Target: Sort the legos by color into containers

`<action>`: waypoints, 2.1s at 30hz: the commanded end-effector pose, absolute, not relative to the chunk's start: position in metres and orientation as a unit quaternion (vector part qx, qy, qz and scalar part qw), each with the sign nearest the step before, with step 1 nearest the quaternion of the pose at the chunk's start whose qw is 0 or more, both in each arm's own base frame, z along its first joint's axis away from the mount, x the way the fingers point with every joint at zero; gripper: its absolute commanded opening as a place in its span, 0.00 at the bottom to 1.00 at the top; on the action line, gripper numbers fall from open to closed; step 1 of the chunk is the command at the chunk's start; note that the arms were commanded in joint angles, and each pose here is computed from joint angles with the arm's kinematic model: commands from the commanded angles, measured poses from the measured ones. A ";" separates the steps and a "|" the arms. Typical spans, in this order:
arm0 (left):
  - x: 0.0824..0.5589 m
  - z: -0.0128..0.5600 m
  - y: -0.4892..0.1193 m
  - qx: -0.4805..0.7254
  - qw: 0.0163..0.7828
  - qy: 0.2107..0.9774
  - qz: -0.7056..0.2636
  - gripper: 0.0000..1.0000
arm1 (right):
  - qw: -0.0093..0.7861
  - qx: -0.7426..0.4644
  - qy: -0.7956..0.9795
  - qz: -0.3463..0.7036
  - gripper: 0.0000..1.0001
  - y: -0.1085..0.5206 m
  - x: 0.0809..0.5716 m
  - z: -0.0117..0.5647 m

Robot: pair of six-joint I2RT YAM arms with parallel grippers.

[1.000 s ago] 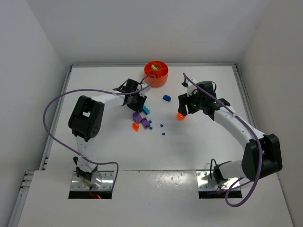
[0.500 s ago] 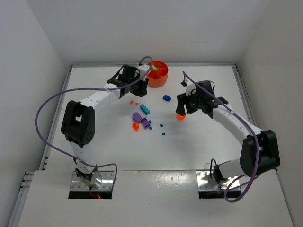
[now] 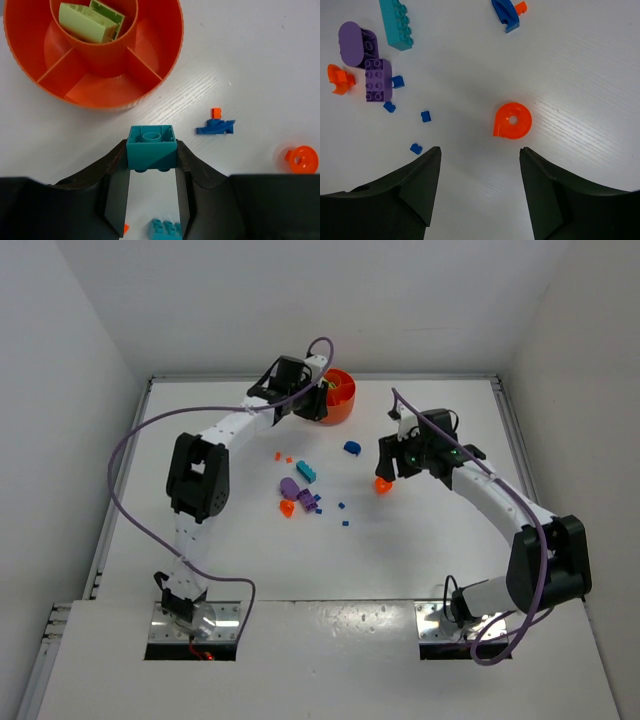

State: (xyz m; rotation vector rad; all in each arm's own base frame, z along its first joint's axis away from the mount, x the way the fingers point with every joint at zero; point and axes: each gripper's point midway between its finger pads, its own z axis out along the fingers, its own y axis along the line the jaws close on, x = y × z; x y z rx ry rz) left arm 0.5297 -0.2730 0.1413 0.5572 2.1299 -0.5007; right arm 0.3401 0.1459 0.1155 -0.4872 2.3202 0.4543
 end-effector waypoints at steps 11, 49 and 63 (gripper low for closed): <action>0.570 0.171 -0.279 0.201 0.475 0.832 -0.204 0.35 | 0.375 -0.175 0.892 0.181 0.65 0.142 0.350 0.124; 0.485 0.201 -0.265 0.432 0.425 0.767 -0.210 0.67 | 0.375 -0.182 0.886 0.202 0.68 0.137 0.342 0.125; 0.384 0.115 -0.218 0.647 0.267 0.670 -0.247 0.64 | 0.372 -0.200 0.875 0.235 0.68 0.148 0.335 0.131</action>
